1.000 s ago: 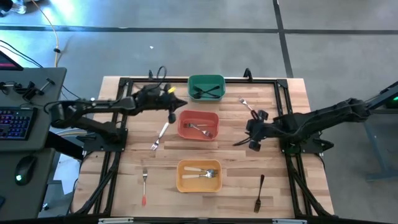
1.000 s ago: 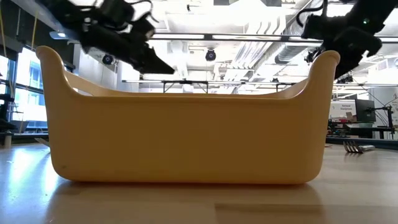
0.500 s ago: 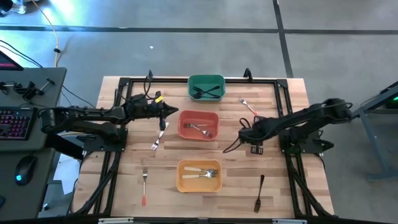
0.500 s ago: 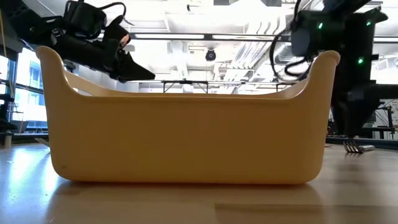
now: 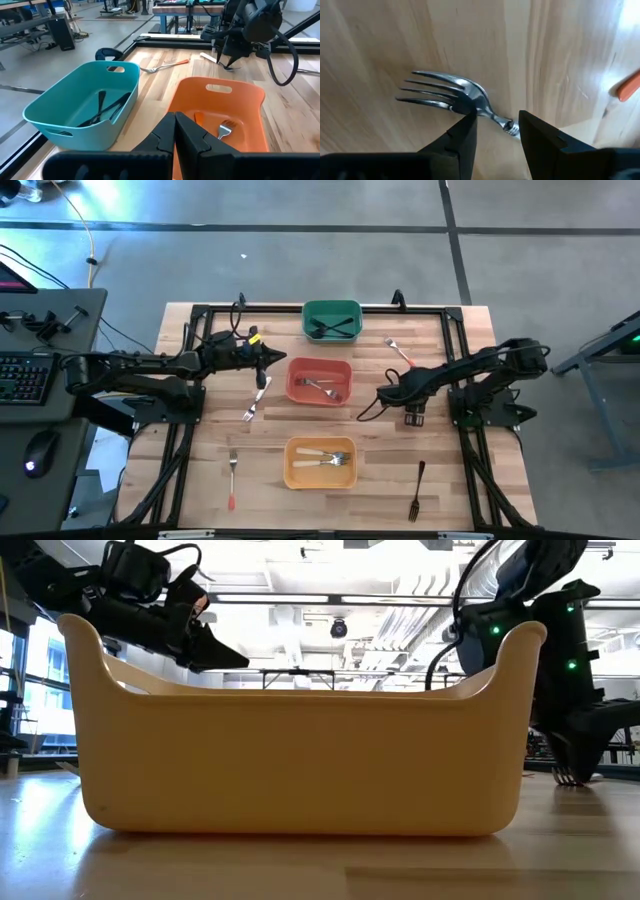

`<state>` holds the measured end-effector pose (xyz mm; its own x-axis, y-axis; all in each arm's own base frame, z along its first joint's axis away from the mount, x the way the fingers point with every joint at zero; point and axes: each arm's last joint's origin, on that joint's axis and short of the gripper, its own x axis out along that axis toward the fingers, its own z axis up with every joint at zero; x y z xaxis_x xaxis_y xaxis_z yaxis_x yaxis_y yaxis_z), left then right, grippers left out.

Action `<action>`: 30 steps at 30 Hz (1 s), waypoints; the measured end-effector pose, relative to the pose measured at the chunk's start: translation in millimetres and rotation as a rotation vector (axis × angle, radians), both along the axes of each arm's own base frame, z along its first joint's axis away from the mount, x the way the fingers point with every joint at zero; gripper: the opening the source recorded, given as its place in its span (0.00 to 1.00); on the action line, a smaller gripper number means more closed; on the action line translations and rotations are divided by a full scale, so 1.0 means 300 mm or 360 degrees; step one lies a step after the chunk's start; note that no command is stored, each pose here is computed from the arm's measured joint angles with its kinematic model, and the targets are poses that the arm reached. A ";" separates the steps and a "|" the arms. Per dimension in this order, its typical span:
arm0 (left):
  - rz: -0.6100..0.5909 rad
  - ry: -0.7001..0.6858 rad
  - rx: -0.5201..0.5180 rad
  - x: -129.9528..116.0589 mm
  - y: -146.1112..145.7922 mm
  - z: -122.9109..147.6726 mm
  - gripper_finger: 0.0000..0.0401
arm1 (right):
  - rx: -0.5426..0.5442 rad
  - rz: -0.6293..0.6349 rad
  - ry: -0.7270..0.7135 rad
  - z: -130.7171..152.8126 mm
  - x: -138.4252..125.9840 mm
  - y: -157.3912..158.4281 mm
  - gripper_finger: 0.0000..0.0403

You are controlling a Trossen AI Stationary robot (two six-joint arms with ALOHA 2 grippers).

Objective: Sort silverware by color (type)
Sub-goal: Put the white fork into the yellow bin

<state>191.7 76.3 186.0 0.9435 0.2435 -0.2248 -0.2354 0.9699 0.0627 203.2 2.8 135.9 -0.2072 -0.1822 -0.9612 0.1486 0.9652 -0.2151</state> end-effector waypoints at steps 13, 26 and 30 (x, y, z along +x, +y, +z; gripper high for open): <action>-0.0001 0.0013 -0.0007 0.000 0.000 -0.003 0.00 | 0.0122 -0.0049 -0.0072 -0.022 0.029 0.001 0.32; 0.0005 0.0016 -0.0033 -0.001 0.000 -0.005 0.00 | 0.0193 -0.0273 -0.0344 0.058 0.138 -0.046 0.21; 0.0005 0.0032 -0.0040 -0.002 -0.001 -0.008 0.00 | 0.0187 -0.0187 -0.0338 0.093 0.156 -0.033 0.24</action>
<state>191.2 76.1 183.6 0.9378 0.2407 -0.2501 -0.2375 0.9704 0.0432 249.9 -7.0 163.9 -0.0120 -0.0532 -0.9985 0.2908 0.9552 -0.0544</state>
